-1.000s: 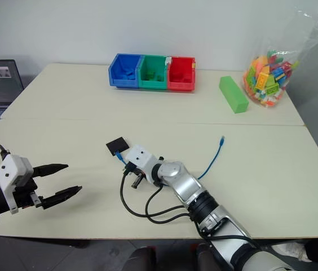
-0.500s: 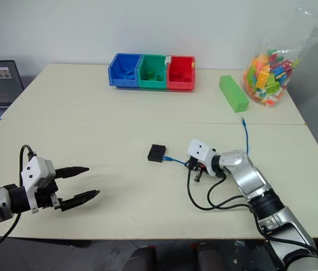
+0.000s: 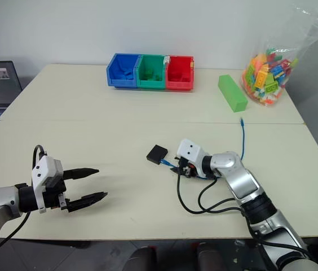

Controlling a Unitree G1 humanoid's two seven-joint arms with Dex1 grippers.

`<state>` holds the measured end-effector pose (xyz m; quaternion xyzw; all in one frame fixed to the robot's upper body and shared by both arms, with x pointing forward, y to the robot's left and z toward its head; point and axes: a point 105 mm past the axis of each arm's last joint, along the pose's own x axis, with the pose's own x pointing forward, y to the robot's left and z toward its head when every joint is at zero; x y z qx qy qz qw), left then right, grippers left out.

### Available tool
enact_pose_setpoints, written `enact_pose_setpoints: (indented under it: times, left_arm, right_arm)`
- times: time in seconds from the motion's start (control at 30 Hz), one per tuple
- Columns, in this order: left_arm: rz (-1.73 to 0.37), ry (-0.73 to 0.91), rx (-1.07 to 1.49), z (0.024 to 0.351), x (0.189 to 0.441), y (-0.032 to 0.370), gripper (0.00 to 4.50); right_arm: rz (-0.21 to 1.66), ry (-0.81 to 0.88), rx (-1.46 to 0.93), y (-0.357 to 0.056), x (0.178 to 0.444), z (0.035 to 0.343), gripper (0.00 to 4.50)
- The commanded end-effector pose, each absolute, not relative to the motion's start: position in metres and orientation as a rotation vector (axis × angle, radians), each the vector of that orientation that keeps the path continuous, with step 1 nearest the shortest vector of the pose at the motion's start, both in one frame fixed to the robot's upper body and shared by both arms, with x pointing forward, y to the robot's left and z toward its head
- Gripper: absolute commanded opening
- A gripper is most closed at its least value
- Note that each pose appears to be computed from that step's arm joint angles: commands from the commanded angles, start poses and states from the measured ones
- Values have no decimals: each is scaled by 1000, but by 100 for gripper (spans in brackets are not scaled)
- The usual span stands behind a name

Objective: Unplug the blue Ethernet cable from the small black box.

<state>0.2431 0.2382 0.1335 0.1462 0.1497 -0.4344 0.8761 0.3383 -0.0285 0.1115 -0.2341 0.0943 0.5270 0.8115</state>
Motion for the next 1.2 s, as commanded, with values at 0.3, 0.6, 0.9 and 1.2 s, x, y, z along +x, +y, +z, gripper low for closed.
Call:
enact_pose_setpoints:
  times: [0.3,0.6,0.9,1.2]
  left_arm:
    - [-929,276,326,143,244,229,450]
    - [-927,274,316,143,247,228,450]
    - [-859,254,186,147,259,232,450]
    - [-918,187,-241,171,279,204,450]
  right_arm:
    - [1033,232,-450,-11,354,97,214]
    - [1024,247,-445,-11,354,93,126]
    - [1028,22,-661,-12,356,120,13]
    - [1183,-563,-1023,7,317,180,13]
